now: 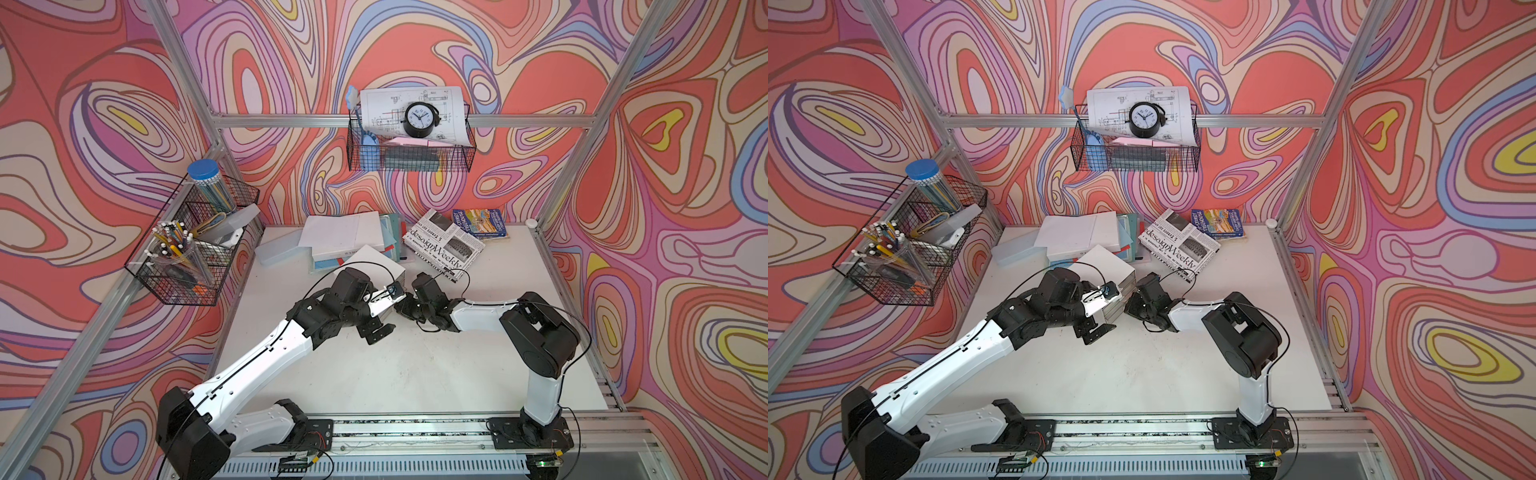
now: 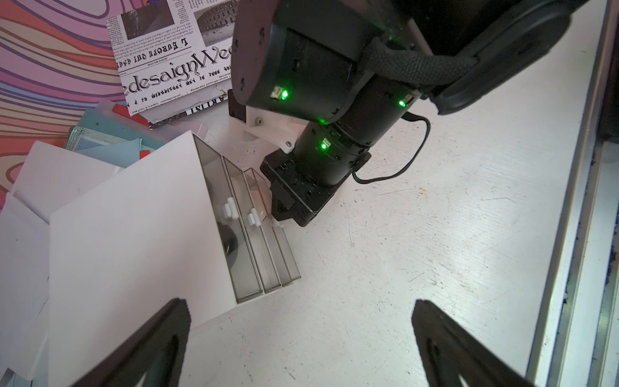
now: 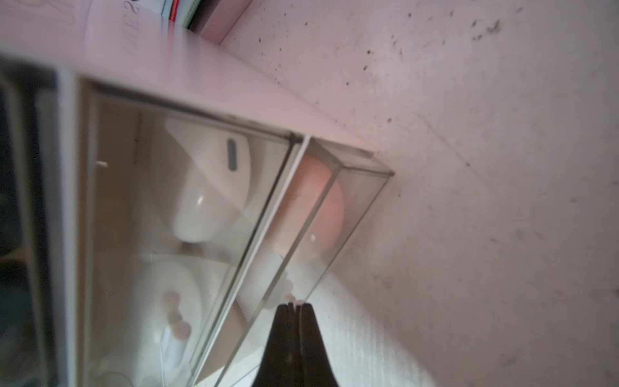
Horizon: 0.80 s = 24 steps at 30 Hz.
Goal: Put the bluetooth earphones in the drawer according to color
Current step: Close the drawer in the storage box.
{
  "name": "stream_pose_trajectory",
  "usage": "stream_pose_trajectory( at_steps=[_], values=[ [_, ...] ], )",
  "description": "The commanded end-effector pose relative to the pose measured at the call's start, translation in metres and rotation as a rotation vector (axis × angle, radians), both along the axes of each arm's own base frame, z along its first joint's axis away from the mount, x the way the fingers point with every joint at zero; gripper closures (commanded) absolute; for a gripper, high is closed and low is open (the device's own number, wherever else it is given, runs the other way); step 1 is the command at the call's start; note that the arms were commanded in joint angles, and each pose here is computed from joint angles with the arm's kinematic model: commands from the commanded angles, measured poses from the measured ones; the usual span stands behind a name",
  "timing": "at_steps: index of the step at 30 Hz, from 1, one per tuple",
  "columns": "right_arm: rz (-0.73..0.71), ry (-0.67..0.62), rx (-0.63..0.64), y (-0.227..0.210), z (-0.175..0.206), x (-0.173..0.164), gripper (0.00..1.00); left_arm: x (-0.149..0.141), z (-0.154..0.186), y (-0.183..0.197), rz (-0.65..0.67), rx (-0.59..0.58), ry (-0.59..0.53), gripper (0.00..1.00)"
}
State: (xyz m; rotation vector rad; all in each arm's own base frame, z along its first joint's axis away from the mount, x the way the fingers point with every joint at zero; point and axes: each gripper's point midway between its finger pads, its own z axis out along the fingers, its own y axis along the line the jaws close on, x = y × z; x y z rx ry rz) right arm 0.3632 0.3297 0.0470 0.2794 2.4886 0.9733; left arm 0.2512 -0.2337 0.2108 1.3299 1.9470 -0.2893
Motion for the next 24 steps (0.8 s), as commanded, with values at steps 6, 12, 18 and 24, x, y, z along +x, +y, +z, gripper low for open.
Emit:
stream_pose_trajectory(
  at_steps=[6,12,18,24],
  values=[
    [0.006,-0.039,0.049,0.011,0.007,0.012,1.0,-0.003,0.0,0.001,-0.006,0.006,-0.009,0.01],
    [0.02,-0.057,0.079,0.017,0.009,0.017,1.0,-0.002,0.0,0.001,-0.001,0.006,-0.013,0.01],
    [0.032,-0.066,0.073,0.007,0.017,0.01,1.0,0.002,0.004,0.006,0.023,0.002,-0.036,0.01],
    [0.091,-0.162,-0.032,-0.028,0.047,-0.008,1.0,0.011,0.018,0.016,0.071,-0.058,-0.049,0.01]
  ],
)
